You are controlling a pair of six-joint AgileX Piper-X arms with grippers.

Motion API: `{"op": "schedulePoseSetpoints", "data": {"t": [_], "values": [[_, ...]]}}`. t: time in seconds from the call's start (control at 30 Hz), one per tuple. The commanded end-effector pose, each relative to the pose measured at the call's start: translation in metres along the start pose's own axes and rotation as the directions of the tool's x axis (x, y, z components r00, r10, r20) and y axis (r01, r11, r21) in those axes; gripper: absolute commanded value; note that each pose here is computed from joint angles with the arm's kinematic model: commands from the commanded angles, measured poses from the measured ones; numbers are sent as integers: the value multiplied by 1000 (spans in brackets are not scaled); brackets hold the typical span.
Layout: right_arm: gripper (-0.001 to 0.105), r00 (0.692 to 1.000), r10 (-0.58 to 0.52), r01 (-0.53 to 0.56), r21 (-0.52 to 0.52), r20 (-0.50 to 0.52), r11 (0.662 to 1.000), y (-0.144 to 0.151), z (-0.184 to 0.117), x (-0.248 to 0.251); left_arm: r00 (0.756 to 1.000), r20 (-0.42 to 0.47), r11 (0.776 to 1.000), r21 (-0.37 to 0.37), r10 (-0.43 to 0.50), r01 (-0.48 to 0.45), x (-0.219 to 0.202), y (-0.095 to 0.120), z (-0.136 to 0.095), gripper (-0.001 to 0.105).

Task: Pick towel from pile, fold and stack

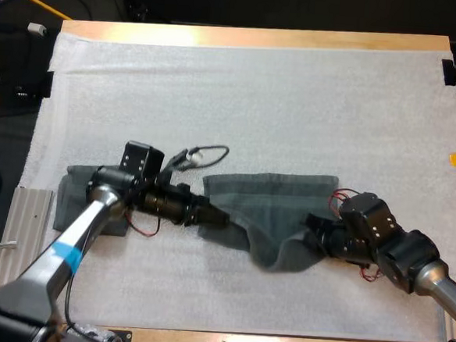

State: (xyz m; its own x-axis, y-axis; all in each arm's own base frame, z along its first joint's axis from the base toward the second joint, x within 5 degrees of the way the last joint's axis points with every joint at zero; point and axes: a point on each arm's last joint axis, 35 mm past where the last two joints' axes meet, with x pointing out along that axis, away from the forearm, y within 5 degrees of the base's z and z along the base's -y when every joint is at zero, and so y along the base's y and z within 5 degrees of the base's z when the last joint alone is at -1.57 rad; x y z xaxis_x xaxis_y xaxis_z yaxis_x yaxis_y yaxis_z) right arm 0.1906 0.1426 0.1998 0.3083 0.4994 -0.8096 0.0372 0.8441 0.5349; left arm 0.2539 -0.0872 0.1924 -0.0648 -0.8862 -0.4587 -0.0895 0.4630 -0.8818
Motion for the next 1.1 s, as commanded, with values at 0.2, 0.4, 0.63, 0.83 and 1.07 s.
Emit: {"op": "schedulePoseSetpoints", "data": {"t": [0.2, 0.4, 0.63, 0.83, 1.07], "values": [[0, 992, 16, -35, 152, 125, 988, -9, 26, -2, 999, 27, 999, -45, -23, 25, -5, 7, 25, 0], [0, 985, -13, -31, 243, 175, 970, -26, 41, -9, 998, 61, 996, -91, 3, 2, -9, 23, 34, 0], [0, 973, -50, -17, 283, 227, 959, -36, 50, -14, 998, 58, 994, -111, 18, -11, -3, 35, 40, 0], [0, 964, -61, -24, 310, 260, 950, -44, 57, -18, 995, 87, 996, -81, 47, -40, -4, 35, 44, 0], [0, 959, -38, -51, 304, 280, 951, -44, 60, -18, 985, 126, 991, -77, 121, -112, -4, 37, 46, 0]]}}
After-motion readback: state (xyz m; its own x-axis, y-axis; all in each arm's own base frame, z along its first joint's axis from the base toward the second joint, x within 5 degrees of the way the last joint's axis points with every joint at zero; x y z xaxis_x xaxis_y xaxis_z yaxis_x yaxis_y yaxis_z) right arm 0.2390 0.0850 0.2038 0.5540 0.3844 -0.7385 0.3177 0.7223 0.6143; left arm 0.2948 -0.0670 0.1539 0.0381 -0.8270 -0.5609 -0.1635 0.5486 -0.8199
